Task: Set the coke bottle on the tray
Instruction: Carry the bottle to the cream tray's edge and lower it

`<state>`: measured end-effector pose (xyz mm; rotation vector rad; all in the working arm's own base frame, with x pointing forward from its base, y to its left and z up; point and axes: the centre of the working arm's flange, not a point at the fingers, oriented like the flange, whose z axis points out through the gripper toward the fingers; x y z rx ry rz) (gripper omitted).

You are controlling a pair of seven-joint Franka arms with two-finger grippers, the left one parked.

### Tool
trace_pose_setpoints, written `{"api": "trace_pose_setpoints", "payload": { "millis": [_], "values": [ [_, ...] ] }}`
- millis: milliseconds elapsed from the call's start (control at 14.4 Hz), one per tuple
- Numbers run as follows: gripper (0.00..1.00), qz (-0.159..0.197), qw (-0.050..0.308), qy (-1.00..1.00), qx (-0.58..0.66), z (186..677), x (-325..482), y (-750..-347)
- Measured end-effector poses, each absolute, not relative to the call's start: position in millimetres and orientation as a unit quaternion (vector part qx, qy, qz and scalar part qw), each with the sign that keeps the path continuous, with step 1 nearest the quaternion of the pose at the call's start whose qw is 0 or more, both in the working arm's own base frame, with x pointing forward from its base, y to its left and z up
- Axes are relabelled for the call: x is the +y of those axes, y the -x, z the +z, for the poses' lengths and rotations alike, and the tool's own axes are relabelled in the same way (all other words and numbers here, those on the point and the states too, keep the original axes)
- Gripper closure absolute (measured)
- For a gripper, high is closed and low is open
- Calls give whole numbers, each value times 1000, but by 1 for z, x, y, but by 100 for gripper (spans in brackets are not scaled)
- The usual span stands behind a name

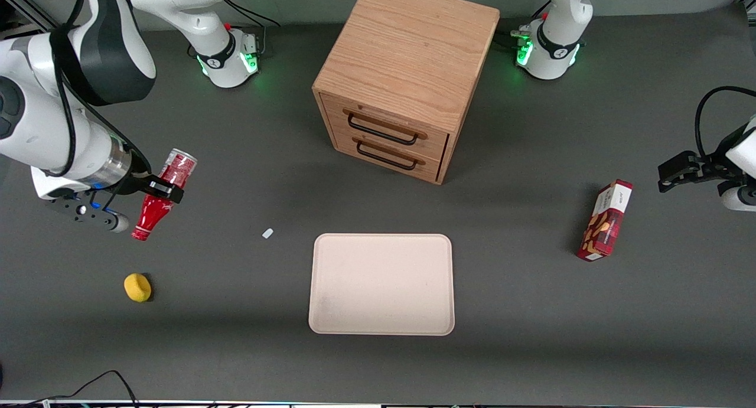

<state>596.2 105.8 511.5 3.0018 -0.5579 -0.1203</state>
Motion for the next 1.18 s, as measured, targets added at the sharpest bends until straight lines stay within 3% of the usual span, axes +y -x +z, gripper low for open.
{"api": "trace_pose_setpoints", "payload": {
  "millis": [627,1184],
  "values": [
    [44,-50,23,-992,-116,416,223,-671],
    [44,27,-34,-997,-59,307,300,-706]
  ]
}}
